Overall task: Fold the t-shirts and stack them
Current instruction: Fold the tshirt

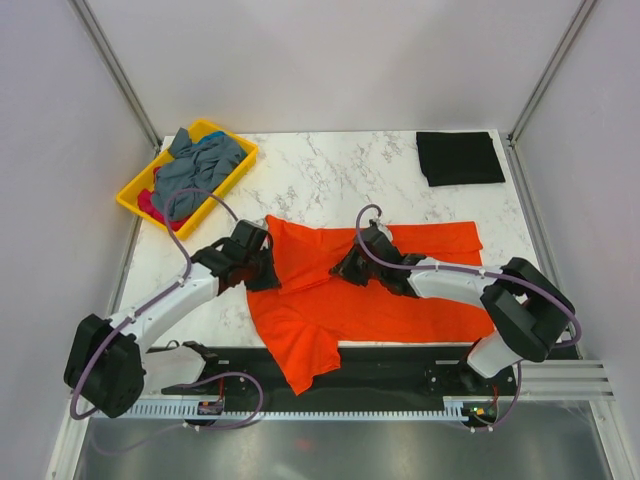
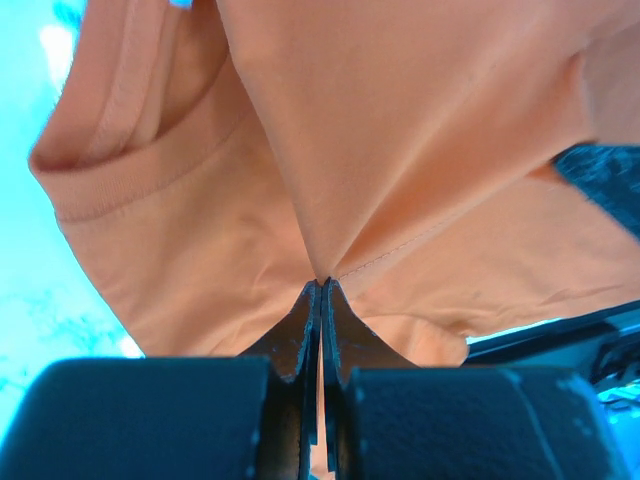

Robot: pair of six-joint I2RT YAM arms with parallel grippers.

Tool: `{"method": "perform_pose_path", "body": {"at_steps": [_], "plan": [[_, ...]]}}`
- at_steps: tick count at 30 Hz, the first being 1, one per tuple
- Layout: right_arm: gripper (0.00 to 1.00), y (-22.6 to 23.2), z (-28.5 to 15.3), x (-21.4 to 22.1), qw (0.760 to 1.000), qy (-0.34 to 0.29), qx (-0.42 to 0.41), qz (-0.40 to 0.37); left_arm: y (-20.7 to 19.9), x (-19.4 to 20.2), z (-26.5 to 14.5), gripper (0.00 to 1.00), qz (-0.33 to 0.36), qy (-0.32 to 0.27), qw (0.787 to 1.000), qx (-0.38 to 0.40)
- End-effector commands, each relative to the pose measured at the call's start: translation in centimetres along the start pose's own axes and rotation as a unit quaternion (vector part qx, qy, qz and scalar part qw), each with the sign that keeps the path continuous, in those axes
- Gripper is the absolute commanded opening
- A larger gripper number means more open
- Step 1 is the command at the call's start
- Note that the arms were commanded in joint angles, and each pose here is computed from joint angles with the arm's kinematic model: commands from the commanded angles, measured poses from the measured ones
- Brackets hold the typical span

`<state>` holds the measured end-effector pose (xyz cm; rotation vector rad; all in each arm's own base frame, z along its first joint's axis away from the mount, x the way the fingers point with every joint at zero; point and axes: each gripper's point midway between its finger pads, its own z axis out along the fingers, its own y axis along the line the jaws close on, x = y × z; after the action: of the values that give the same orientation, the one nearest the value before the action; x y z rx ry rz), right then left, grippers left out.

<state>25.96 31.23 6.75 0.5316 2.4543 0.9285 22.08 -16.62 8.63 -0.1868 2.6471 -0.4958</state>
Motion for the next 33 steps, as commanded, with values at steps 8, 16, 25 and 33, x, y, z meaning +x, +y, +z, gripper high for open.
{"method": "perform_pose_path", "body": {"at_steps": [8,16,25,33], "plan": [[0.00,-1.4,0.4,1.0,1.000,0.010,-0.001,-0.024,1.1,5.0,1.1,0.02,-0.011,0.048,0.998,-0.038],[0.13,-1.7,0.2,0.9,0.999,0.013,0.016,-0.042,-0.4,1.2,0.6,0.42,0.017,0.017,0.999,-0.045],[0.28,-1.4,-3.9,-6.4,0.990,-0.092,0.069,-0.078,0.9,-14.7,-0.7,0.40,-0.018,-0.064,0.997,-0.031],[0.24,-6.3,-5.2,-15.4,0.979,-0.145,0.134,-0.059,0.6,-20.1,4.9,0.26,0.022,-0.038,0.999,-0.012]]}}
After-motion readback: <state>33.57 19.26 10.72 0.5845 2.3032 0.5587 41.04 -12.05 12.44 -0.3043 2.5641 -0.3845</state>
